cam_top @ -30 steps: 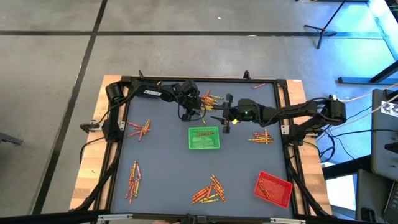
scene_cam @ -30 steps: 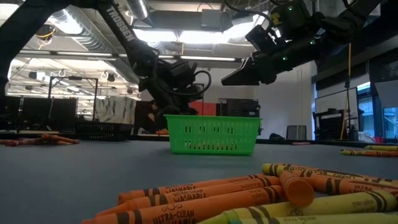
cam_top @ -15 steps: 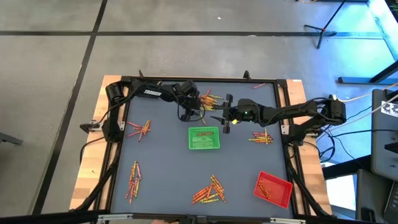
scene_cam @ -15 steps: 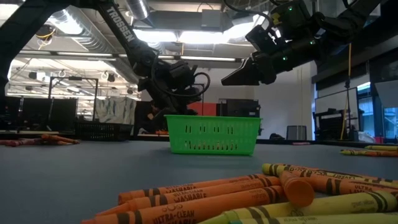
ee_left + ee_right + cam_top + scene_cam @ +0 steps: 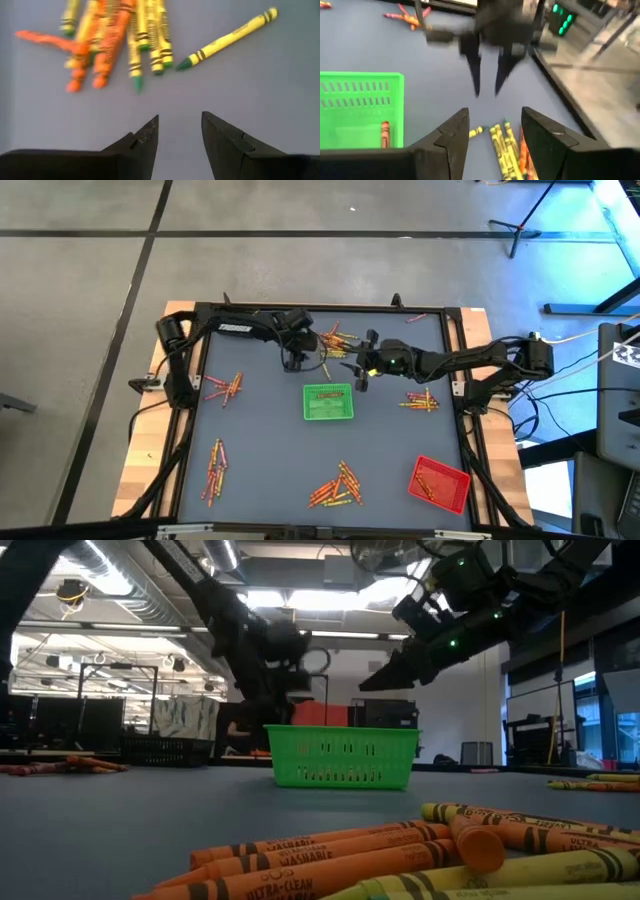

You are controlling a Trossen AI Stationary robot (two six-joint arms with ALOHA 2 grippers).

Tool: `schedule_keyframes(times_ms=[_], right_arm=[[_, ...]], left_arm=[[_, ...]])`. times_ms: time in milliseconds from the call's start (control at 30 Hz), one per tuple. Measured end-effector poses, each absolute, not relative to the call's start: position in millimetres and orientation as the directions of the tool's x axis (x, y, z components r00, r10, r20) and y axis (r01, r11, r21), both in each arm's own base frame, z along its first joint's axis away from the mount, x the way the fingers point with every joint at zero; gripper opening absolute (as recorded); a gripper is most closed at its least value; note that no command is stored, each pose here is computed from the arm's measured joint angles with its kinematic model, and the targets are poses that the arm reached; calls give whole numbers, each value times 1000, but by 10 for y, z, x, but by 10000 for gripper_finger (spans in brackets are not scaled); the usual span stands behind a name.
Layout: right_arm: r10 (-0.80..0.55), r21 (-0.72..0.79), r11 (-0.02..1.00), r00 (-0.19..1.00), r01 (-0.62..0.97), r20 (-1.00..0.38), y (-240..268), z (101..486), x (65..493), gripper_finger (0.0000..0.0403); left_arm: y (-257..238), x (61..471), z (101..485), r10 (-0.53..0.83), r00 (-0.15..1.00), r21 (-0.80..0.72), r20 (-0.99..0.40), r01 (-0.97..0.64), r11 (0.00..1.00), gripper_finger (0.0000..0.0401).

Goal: Sort crayons
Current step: Put the green crayon into the black bin

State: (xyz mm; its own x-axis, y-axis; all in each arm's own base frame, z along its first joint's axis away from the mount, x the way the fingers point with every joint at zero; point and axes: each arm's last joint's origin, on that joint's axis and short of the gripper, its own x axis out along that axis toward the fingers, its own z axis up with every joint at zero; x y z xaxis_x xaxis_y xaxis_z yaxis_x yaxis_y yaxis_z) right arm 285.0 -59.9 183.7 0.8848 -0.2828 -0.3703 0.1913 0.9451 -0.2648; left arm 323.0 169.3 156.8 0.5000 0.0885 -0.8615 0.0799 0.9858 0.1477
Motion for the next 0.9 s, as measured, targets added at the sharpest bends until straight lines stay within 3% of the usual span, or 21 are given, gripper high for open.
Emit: schedule_keyframes(times_ms=[233,500,733,900], right_arm=[[-265,-156,964,796,214,-545,-699,1750,3214,177],[-224,-49,956,614,289,-757,-873,1651,3757,177],[-179,29,920,485,390,-856,-1024,1536,4023,177],[-158,86,887,474,453,-866,-1113,1455,4144,177]], left_arm=[[1567,2887,1856,133,551,126,-824,-50,991,133],[1275,2343,1846,291,650,204,-702,-208,957,132],[1061,2003,1793,392,694,226,-605,-322,919,133],[1000,1931,1795,399,720,228,-568,-328,917,133]])
